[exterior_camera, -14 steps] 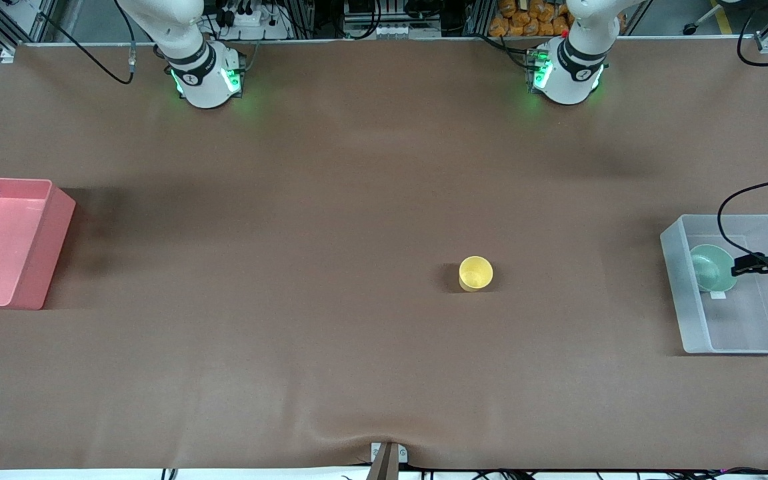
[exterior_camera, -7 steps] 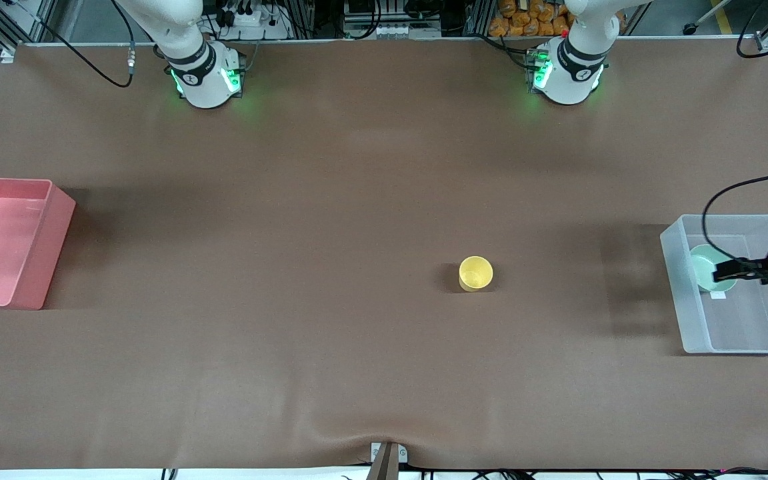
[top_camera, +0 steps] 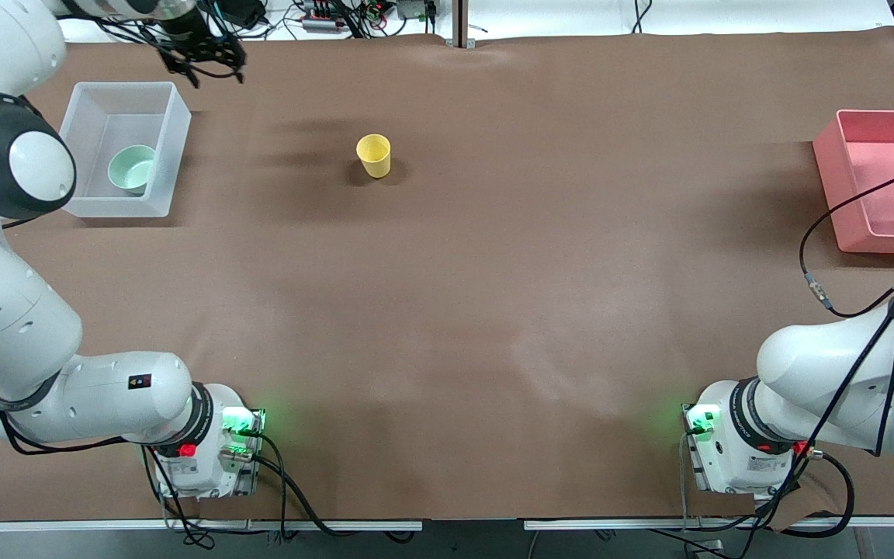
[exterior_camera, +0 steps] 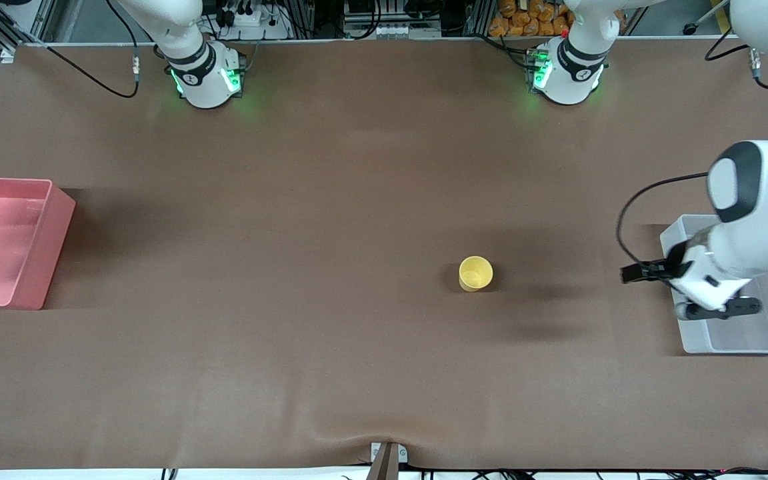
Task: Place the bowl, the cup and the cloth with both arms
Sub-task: 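Reach the left gripper to the yellow cup and grasp it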
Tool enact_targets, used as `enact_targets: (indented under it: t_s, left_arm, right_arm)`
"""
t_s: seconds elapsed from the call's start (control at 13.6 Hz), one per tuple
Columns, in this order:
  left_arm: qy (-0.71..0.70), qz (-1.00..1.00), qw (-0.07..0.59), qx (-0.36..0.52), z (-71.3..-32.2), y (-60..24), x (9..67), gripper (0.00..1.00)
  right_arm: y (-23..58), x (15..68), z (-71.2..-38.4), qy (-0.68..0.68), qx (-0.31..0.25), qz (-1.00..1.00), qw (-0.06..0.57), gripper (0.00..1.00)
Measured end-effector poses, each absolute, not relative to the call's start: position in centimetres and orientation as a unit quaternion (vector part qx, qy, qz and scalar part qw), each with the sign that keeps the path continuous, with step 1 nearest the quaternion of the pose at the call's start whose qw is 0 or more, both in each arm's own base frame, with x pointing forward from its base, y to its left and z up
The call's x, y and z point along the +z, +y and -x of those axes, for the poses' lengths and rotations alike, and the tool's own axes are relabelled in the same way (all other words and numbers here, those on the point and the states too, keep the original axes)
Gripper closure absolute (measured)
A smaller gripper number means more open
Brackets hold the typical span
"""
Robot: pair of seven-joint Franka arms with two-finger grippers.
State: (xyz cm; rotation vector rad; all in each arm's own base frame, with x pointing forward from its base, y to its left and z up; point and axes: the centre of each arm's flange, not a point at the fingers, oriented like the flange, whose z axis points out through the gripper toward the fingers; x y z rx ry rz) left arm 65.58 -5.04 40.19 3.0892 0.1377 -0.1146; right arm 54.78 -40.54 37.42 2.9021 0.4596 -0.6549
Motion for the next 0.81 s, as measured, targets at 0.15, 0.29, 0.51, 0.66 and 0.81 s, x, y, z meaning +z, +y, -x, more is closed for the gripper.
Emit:
enact_targets:
  t_s: [0.15,0.29,0.51,0.66,0.81]
  left_arm:
    - [0.042,-0.998,0.025,-0.045,-65.0,-9.0,39.6,0.0]
    - [0.049,-0.997,0.022,-0.05,-64.3,-13.5,39.1,0.0]
    - [0.054,-0.997,0.018,-0.059,-63.1,-19.3,37.5,0.0]
    - [0.06,-0.996,0.018,-0.064,-62.7,-21.9,35.1,0.0]
    - [0.072,-0.995,0.018,-0.072,-62.5,-23.7,32.1,0.0]
  right_arm:
    - [-41.9,35.5,-54.7,0.151,-0.209,-0.964,0.069,0.89]
    - [-42.8,33.6,-54.7,0.15,-0.201,-0.965,0.07,0.89]
    - [-43.4,31.3,-55.2,0.151,-0.181,-0.969,0.069,0.89]
    - [-43.6,30.1,-55.5,0.152,-0.169,-0.971,0.07,0.89]
    - [-43.8,29.3,-55.9,0.15,-0.153,-0.974,0.07,0.89]
